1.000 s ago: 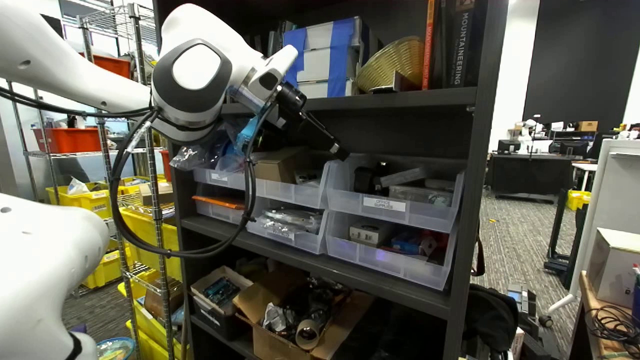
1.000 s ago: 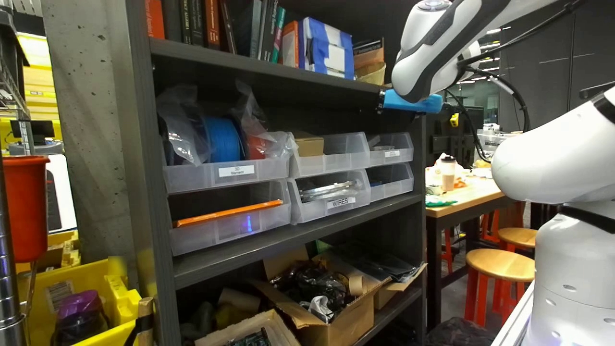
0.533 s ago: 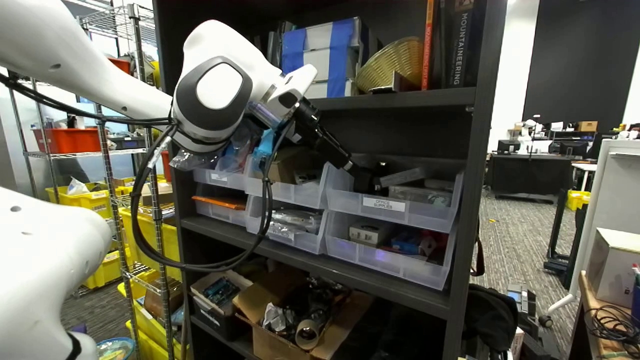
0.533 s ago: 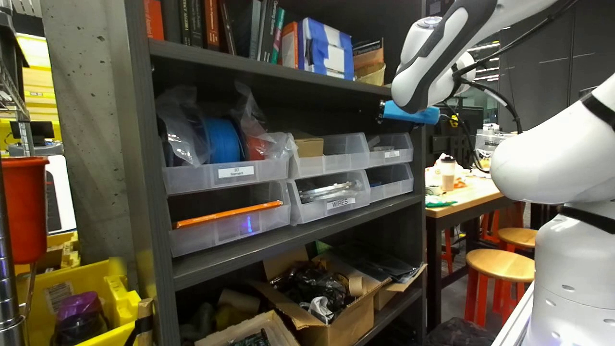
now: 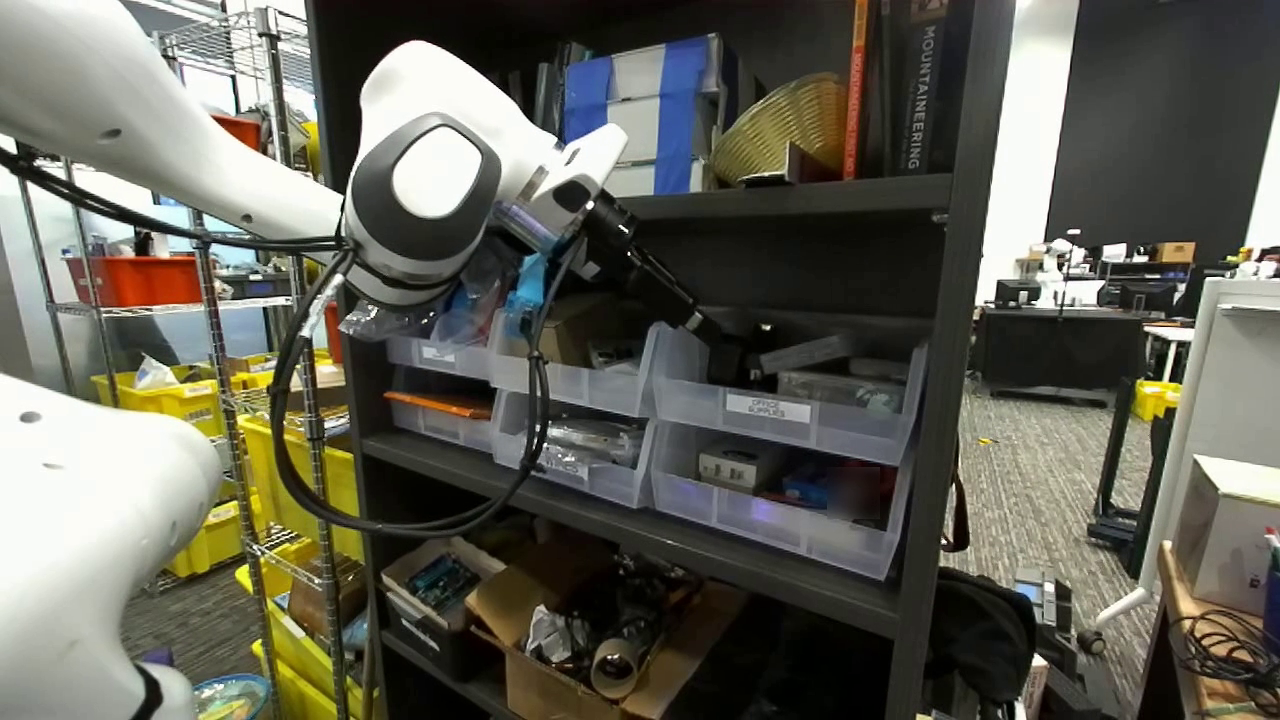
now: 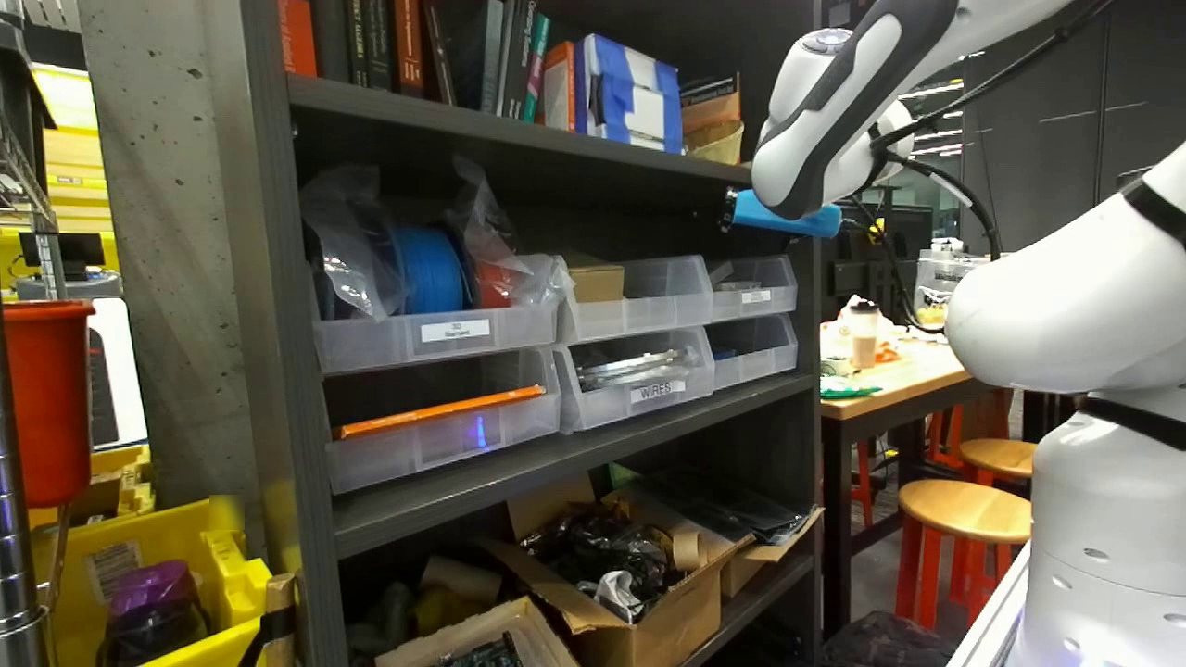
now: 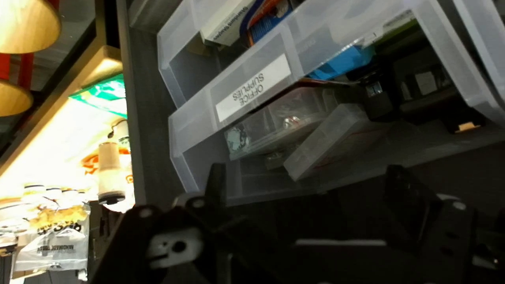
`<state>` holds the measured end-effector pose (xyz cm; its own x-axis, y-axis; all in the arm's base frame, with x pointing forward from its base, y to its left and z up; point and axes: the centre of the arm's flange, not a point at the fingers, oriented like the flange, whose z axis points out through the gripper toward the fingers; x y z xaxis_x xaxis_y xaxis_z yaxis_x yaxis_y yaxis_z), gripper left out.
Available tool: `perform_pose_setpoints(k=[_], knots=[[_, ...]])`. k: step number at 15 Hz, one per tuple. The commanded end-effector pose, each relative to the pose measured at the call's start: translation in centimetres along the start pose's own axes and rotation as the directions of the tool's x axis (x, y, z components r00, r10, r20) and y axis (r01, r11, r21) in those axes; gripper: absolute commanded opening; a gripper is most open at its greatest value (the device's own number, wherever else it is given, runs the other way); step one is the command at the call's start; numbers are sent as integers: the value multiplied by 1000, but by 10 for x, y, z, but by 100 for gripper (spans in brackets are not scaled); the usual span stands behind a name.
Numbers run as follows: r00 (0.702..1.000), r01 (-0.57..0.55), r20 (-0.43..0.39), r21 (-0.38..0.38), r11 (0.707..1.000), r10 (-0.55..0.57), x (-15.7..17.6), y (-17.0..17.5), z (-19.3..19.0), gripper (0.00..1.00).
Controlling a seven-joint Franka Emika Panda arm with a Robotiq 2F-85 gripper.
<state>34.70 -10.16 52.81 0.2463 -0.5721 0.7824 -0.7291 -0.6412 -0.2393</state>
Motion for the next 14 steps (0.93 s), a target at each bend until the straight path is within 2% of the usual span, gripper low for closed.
perform_pose_setpoints(k=[1, 7, 14], knots=[[996, -3, -83, 49, 999, 7, -25, 2, 8, 100], [986, -9, -165, 93, 996, 24, -48, 2, 25, 100], [966, -43, -251, 68, 997, 58, -41, 17, 54, 100]])
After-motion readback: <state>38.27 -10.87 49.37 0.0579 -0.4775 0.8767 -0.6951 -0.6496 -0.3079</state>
